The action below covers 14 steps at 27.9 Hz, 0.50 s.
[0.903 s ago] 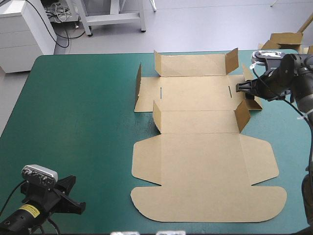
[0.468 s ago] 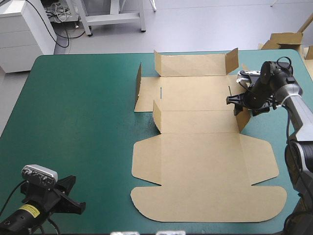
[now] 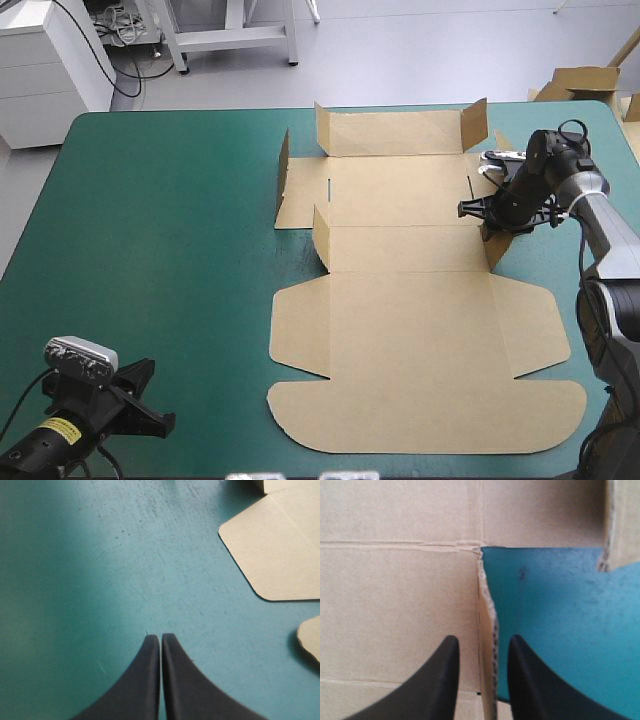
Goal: Fold the box
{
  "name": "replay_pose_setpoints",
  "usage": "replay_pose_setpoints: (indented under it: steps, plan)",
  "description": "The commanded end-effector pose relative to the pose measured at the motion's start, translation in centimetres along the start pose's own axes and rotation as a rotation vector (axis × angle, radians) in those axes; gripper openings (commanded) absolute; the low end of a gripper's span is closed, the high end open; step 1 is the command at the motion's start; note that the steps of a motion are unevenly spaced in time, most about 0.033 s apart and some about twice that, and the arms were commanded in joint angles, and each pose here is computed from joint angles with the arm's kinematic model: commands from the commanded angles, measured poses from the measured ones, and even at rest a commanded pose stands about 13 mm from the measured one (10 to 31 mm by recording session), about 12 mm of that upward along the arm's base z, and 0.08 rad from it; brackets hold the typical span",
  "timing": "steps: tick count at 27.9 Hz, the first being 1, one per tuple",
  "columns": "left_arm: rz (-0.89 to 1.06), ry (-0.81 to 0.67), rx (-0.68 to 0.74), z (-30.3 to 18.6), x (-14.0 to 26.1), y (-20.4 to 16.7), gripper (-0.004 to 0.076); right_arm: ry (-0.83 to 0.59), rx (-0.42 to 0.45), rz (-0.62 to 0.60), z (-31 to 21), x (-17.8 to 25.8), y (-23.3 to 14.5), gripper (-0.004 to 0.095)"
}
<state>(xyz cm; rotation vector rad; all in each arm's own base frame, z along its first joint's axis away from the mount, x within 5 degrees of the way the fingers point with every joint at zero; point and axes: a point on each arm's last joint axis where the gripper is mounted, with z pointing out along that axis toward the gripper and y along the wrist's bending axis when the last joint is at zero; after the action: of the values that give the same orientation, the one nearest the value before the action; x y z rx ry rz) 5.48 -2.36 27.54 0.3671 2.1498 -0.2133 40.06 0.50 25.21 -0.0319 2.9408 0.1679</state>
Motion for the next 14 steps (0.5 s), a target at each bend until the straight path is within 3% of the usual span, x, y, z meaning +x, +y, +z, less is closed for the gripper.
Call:
replay_pose_setpoints:
  steps: [1, 2, 9, 14]
  plan:
    - [-0.019, -0.078, 0.000, -0.3, -1.2, 0.0, -0.0008, -0.077, -0.005, -0.007, -2.7, -0.1, 0.1, 0.0017]
    - [-0.019, -0.078, 0.000, -0.3, -1.2, 0.0, -0.0008, -0.077, -0.005, -0.007, -2.7, -0.1, 0.1, -0.0020]
    - [-0.019, -0.078, 0.000, -0.3, -1.2, 0.0, -0.0008, -0.100, 0.000, -0.084, -3.0, -0.4, 0.2, -0.0019]
    - [-0.019, -0.078, 0.000, -0.3, -1.2, 0.0, -0.0008, -0.164, 0.006, -0.275, -4.4, -1.5, 1.8, -0.0019]
